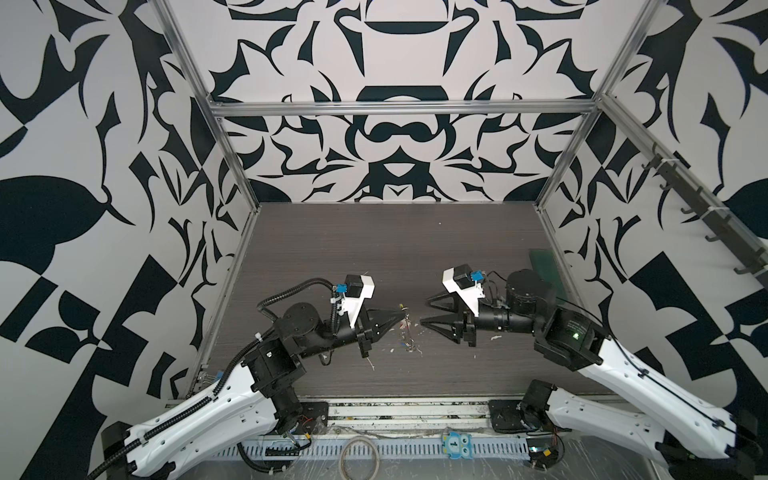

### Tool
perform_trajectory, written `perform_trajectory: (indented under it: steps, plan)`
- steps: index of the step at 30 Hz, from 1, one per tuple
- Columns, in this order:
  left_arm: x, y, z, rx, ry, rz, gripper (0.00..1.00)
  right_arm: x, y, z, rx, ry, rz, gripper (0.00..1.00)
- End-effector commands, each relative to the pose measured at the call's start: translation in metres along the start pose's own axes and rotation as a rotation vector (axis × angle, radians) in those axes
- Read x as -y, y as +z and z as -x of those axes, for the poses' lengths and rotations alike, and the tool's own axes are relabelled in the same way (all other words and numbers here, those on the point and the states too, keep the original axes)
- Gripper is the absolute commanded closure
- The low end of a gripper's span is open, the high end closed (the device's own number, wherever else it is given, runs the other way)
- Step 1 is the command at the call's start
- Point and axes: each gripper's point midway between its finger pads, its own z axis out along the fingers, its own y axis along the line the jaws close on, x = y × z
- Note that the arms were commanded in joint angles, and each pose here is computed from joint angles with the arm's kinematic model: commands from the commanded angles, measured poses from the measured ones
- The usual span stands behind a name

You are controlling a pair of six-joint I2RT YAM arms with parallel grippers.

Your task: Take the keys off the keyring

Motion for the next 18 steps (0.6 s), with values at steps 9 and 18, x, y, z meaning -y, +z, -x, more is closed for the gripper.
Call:
perform_trajectory:
  steps: [9, 18]
  plan:
    - [0.008, -0.006, 0.017, 0.097, 0.027, -0.033, 1.00, 0.001, 0.012, 0.007, 0.112, -0.012, 0.046, 0.46]
    - [0.008, -0.005, 0.014, 0.095, 0.022, -0.042, 1.00, -0.013, 0.022, 0.010, 0.104, -0.032, 0.131, 0.44]
